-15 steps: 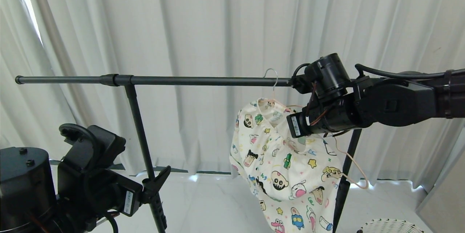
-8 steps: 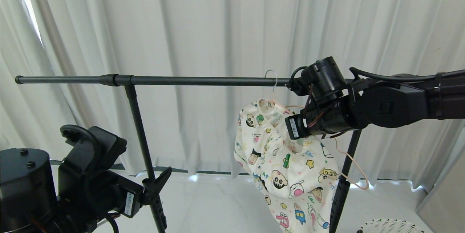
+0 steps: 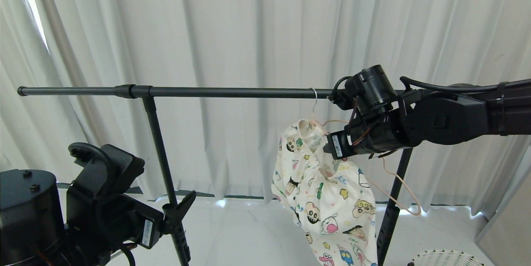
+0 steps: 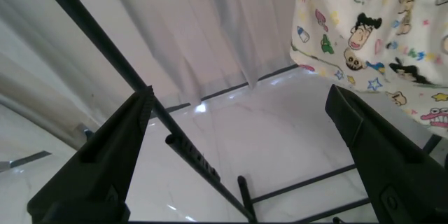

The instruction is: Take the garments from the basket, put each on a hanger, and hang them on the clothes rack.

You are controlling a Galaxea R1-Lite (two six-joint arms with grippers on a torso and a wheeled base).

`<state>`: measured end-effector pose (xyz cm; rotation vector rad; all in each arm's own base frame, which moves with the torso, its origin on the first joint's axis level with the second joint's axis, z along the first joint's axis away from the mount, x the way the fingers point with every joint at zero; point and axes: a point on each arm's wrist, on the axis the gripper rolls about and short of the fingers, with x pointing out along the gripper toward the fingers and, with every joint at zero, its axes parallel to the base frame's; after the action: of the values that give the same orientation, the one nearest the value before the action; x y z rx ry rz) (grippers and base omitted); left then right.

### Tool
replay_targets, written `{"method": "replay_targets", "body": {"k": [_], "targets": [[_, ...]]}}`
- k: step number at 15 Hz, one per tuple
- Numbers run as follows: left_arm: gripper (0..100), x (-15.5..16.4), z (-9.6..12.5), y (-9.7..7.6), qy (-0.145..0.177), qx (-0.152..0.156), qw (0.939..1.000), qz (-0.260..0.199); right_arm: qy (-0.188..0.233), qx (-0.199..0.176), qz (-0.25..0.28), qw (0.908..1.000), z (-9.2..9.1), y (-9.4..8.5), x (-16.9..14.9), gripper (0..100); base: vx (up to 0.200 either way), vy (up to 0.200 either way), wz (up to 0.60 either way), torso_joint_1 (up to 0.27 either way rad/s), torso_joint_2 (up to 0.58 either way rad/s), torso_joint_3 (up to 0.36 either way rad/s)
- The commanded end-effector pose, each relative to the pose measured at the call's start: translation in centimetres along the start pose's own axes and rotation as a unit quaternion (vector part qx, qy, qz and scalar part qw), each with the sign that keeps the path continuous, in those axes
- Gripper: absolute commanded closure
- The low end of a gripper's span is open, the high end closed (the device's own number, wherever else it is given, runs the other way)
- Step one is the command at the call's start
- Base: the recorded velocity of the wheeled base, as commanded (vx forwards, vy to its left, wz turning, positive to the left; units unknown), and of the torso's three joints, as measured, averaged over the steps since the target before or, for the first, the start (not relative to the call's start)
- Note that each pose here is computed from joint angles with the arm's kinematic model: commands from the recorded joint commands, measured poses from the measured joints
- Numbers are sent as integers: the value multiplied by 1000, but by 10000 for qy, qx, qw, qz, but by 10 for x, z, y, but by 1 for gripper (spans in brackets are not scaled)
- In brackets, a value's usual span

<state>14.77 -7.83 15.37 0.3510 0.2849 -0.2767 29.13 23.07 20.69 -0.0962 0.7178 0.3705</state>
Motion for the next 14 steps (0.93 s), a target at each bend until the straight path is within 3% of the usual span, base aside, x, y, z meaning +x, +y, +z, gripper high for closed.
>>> {"method": "replay_targets", "body": {"k": [1,3,7,9,11,13,14], "targets": [[0,0,0,0,-5,-2,10000,-2,-77,45,22,10000,3,0,-3,0,0,0,0,0,0,0],[0,0,0,0,-4,-2,10000,6,-257,286,77,9992,12,1,-13,0,0,0,0,0,0,0],[0,0,-1,2,27,-35,10000,82,-494,546,187,9971,18,-10,-80,0,0,0,0,0,0,0],[0,1,-2,7,74,-71,9997,236,-175,489,15,9987,6,-26,-120,0,0,0,0,0,0,0],[0,2,-2,10,110,-99,9989,451,-23,523,-504,9974,-6,-49,-149,0,0,0,0,0,0,0],[0,2,-2,13,130,-128,9984,536,-81,539,-1109,9923,-13,-67,-155,0,0,0,0,0,0,0],[0,2,-3,14,135,-132,9983,549,-68,400,-1585,9865,-21,-85,-163,0,-200,0,0,2,2,-2]]}}
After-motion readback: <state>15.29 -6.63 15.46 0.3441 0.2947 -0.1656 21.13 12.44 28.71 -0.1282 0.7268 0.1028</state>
